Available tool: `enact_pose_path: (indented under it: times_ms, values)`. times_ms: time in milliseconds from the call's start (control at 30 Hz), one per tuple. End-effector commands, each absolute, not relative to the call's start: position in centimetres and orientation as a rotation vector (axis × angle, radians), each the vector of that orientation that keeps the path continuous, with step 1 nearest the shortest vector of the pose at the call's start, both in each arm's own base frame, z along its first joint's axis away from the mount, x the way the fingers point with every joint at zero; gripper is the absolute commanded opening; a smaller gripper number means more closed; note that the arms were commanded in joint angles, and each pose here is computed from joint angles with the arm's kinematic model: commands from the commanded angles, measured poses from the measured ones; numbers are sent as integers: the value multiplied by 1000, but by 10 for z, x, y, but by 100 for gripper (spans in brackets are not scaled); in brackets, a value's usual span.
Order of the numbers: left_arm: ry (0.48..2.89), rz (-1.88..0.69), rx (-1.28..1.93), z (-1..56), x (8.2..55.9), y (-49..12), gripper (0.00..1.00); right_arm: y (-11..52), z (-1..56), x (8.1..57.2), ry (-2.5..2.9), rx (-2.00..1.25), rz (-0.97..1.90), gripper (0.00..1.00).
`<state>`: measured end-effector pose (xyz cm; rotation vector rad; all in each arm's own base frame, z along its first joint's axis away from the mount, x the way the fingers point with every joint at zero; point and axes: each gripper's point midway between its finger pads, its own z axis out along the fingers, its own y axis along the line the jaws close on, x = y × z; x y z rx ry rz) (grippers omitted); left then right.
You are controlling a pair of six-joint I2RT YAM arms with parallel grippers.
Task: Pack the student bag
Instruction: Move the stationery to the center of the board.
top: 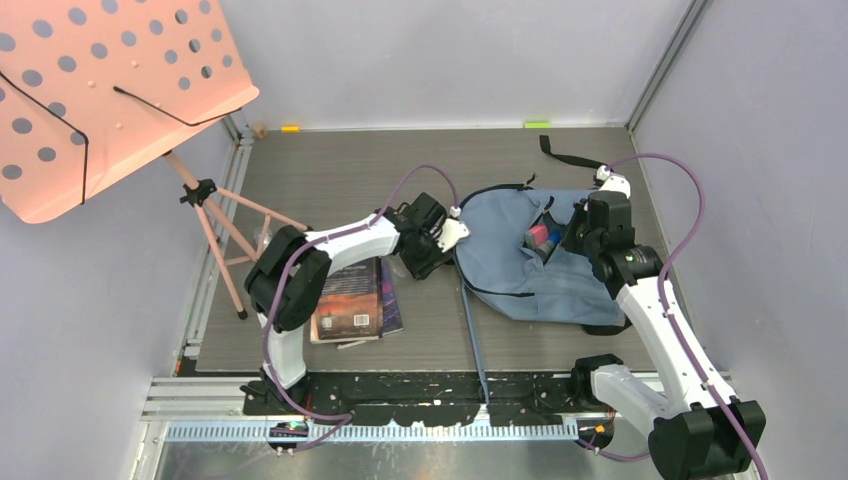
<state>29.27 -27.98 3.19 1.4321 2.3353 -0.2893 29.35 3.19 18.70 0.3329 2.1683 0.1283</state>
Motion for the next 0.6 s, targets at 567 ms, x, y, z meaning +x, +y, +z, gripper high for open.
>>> enact_pose_path:
  times_ms: [567]
  values:
    - [2316, -269, 1357, 37, 329, -290, 47, 35, 210, 308, 2076, 334, 165, 1]
